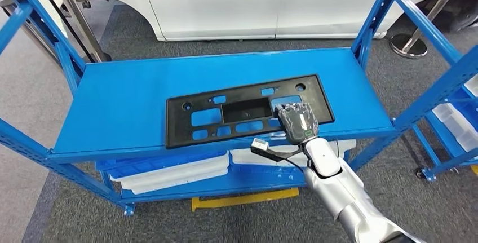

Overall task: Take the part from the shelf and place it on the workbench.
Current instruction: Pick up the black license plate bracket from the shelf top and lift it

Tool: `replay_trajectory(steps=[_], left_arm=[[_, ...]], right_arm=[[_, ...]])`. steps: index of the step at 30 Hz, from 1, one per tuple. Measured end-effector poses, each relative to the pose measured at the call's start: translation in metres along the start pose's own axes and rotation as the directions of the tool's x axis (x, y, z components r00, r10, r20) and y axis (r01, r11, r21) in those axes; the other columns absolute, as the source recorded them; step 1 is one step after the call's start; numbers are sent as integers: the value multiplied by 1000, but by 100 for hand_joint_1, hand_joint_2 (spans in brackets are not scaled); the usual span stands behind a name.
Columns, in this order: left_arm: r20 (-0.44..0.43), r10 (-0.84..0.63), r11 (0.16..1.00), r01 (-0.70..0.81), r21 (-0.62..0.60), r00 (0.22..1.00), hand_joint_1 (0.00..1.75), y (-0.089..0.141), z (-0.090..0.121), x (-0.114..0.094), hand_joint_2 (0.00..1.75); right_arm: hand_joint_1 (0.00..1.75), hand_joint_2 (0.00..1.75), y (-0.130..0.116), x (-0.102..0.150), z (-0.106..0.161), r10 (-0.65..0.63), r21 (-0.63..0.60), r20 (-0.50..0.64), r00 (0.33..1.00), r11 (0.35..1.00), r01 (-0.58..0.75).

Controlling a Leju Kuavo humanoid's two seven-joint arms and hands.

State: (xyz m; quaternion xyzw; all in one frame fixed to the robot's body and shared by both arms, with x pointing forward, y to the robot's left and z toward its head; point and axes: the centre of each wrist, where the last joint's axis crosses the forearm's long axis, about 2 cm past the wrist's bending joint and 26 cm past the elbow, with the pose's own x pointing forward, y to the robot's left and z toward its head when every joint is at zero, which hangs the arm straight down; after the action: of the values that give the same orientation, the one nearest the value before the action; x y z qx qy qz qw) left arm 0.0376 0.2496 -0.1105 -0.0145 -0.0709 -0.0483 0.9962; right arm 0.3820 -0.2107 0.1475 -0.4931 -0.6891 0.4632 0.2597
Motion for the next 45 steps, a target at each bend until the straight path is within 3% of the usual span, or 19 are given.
replay_trajectory(steps=[45], left_arm=[[-16,25,1000,-24,12,1000,0,12,-1,7,175]], right_arm=[[175,175,-21,-22,-6,-127,8,-34,991,992,128]])
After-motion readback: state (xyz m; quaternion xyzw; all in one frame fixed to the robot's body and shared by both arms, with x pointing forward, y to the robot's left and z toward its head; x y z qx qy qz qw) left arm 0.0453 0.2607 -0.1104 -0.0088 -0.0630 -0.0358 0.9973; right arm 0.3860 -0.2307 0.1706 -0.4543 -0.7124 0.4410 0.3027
